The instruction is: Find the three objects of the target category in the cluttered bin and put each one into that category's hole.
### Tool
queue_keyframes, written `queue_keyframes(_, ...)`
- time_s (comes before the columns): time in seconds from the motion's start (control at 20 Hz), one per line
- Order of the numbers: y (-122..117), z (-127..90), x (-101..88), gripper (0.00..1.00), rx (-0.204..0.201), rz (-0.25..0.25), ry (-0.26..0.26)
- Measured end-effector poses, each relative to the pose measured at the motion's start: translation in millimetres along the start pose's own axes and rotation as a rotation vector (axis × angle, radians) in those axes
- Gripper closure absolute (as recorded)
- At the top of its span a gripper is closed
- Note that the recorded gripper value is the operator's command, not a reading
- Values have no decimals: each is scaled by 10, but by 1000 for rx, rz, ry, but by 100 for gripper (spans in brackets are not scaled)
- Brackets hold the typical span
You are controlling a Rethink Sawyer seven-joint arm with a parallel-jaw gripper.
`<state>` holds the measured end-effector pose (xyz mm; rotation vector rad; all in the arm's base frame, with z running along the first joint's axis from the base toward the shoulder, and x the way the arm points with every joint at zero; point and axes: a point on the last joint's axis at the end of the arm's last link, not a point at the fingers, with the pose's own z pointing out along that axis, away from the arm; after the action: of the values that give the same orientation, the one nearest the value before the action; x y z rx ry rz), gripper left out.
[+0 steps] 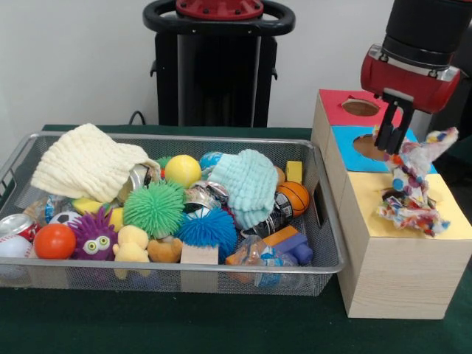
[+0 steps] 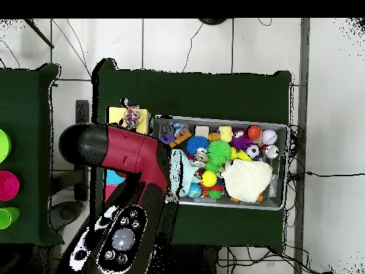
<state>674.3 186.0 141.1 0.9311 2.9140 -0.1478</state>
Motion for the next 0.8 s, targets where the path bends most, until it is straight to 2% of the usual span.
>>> queue_keyframes(0.35, 136, 98, 21, 100, -49, -9, -42)
queue_keyframes(0.8, 241, 278, 176, 100, -54, -26, -5)
